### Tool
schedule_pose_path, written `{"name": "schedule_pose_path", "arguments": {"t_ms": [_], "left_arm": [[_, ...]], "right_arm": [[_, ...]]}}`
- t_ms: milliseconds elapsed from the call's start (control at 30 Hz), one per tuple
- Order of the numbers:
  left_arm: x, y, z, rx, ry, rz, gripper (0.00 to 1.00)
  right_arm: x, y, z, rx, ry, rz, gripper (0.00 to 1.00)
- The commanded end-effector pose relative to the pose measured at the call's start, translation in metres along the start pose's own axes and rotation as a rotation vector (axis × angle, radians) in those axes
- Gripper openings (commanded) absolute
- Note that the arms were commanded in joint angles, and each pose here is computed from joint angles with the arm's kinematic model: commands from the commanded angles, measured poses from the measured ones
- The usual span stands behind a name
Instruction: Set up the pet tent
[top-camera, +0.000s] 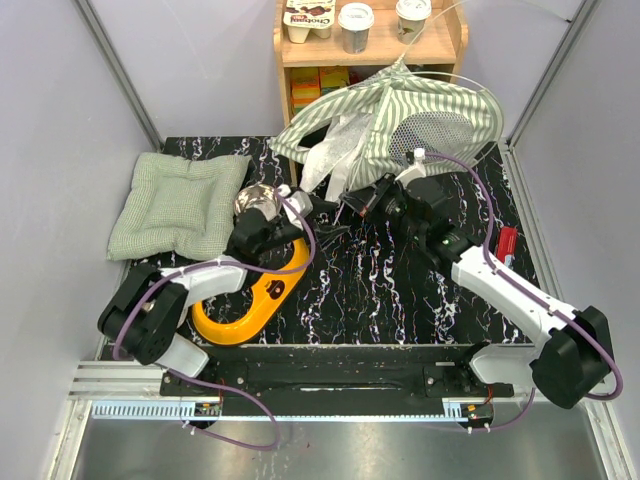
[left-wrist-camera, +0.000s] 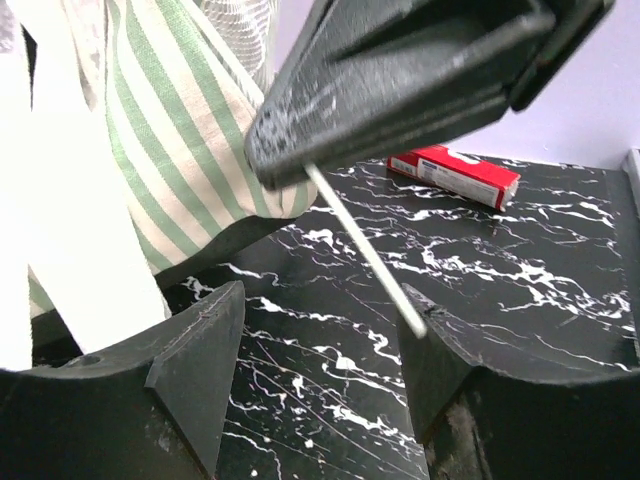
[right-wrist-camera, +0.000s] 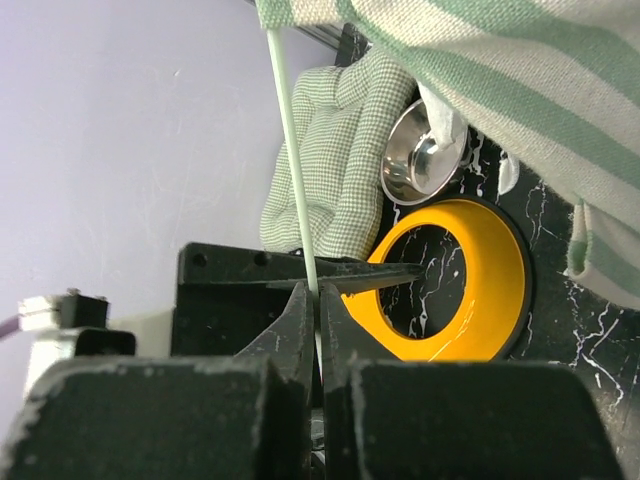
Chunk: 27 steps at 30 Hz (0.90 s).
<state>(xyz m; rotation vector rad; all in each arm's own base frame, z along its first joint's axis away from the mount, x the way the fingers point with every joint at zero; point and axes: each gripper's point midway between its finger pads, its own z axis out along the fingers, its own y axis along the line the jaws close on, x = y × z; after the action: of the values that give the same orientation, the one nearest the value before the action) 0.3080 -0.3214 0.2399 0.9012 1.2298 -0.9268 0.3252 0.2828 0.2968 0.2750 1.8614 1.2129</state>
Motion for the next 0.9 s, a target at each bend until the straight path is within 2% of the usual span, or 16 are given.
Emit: {"name": "schedule_pose_path", "arguments": {"t_ms": [0, 233, 400, 533, 700, 867], "left_arm": [[-0.036, 0.01, -0.011, -0.077, -0.238, 0.127, 0.65], [-0.024, 0.008, -0.003, -0.154, -0.239, 0.113, 0.63], [-0.028, 0.021, 0.01, -0.203, -0.303, 0.087, 0.6], [-0.03, 0.015, 0.021, -0.183, -0.336, 0.138, 0.6], [-0.045, 0.023, 0.032, -0.258, -0.44, 0.162, 0.6], [-0.056, 0.032, 0.046, -0.321, -0.479, 0.191, 0.59]], "right_arm": [[-0.056, 0.053, -0.017, -0.103, -0.182, 0.047, 0.0], [-0.062, 0.061, -0.016, -0.113, -0.189, 0.054, 0.0], [-0.062, 0.065, -0.015, -0.132, -0.184, 0.099, 0.0], [-0.059, 0.064, -0.013, -0.137, -0.178, 0.131, 0.0], [-0.058, 0.068, -0.012, -0.154, -0.165, 0.156, 0.0], [-0.059, 0.07, -0.014, -0.157, -0.17, 0.159, 0.0]]}}
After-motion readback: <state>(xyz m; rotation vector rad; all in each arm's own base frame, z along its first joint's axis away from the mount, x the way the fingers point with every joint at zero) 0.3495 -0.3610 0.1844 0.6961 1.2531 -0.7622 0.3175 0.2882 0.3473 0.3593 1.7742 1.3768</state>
